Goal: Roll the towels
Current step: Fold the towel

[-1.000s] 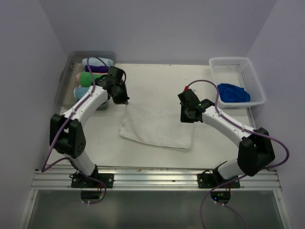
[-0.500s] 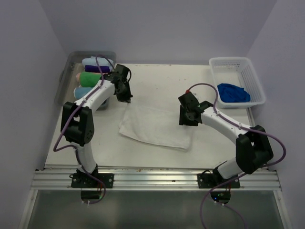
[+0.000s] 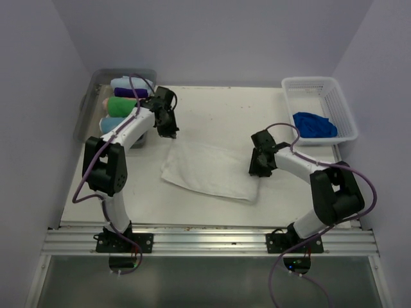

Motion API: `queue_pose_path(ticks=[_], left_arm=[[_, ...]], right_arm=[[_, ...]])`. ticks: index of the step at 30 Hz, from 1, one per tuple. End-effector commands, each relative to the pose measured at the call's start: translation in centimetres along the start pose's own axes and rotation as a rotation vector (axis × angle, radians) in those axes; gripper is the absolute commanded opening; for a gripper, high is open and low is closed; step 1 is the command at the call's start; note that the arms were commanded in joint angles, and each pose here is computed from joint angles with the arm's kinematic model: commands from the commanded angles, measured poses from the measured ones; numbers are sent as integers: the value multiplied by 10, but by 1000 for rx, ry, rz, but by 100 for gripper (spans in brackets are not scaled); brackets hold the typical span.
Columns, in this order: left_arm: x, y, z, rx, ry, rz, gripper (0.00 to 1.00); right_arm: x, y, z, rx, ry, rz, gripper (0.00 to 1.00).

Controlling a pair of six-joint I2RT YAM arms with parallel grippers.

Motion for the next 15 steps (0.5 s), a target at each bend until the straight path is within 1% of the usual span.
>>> queue_pose_path(ticks=[1,3,4,6,7,10,14,15], left_arm=[[-27,-10,20,20,-99,-46,0],[-32,-11,19,21,-103,-50,0],[-35,-12,20,23,-106,-54,0],[-46,-15,23,21,-126,-65,0],[-51,-17,24,22,-137,-71,0],[-62,-22,31,23,-164,-82,0],[-51,-22,40,29,-157,-50,0],[-39,-21,40,30,-141,-37,0]], right_arm=[[12,9,-3,52,13,74,33],[13,7,-3,57,10,67,21],[9,6,-1,57,-7,65,11],[4,3,1,52,-25,54,3],[0,3,4,44,-39,51,0],[-7,0,10,25,-64,32,0],[-2,-1,10,16,-53,14,0],[-1,-1,9,17,-49,10,0]])
Point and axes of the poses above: each gripper's point midway between its finger pads, its own x axis out along the fingers, its own y axis along the line the jaws close on, z = x × y, the point moved 4 cm from there along -x, back along the fingers, and after that the axes turned 5 degrees about x, right-handed, at the moved point
